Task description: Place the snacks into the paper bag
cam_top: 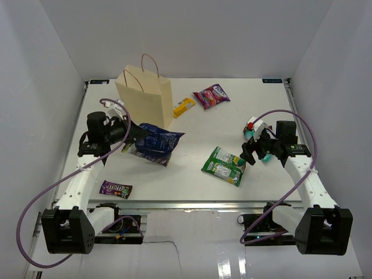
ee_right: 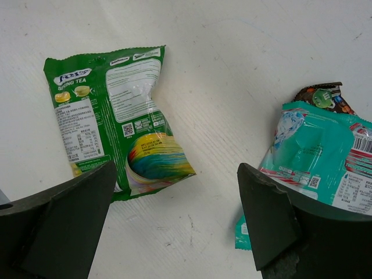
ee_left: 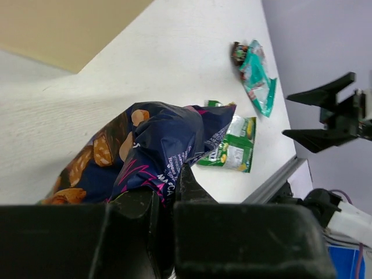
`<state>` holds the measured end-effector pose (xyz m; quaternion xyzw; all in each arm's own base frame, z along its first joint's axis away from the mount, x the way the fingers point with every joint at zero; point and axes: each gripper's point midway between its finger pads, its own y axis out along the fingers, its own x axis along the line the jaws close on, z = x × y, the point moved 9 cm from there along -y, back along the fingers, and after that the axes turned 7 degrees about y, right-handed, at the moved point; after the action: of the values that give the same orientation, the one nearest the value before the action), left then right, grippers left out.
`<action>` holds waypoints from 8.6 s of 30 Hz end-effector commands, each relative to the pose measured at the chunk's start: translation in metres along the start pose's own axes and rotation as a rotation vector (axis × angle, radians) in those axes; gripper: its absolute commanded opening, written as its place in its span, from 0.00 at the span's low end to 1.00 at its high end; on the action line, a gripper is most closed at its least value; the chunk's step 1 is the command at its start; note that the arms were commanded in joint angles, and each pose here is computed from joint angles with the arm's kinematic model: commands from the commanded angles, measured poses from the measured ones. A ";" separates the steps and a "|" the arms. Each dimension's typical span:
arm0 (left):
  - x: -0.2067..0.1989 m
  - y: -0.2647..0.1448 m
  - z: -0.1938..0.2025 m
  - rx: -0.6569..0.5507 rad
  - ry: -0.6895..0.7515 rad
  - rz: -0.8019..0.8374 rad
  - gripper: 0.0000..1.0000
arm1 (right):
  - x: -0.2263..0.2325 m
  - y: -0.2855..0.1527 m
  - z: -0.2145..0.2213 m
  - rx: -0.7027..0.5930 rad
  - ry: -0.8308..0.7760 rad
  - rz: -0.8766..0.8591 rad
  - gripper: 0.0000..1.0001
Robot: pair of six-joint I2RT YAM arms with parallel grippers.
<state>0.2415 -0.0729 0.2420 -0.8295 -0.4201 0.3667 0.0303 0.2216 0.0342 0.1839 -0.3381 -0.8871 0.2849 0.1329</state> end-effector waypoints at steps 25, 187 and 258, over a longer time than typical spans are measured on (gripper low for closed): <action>-0.146 -0.040 -0.225 -0.412 0.449 0.533 0.00 | -0.008 -0.002 -0.017 -0.064 -0.022 0.039 0.90; -0.014 -0.088 0.088 -0.311 -0.668 -0.546 0.96 | 0.099 0.188 -0.423 -1.020 -0.152 0.281 0.08; -0.072 -0.021 -0.085 -0.316 -0.003 0.106 0.00 | -0.001 -0.019 -0.074 -0.274 -0.025 0.101 0.96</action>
<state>0.2423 -0.0743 0.2757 -0.7192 -0.5333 0.4411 -0.0609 0.2484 0.0554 0.2573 -0.3916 -0.9023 0.1703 0.0597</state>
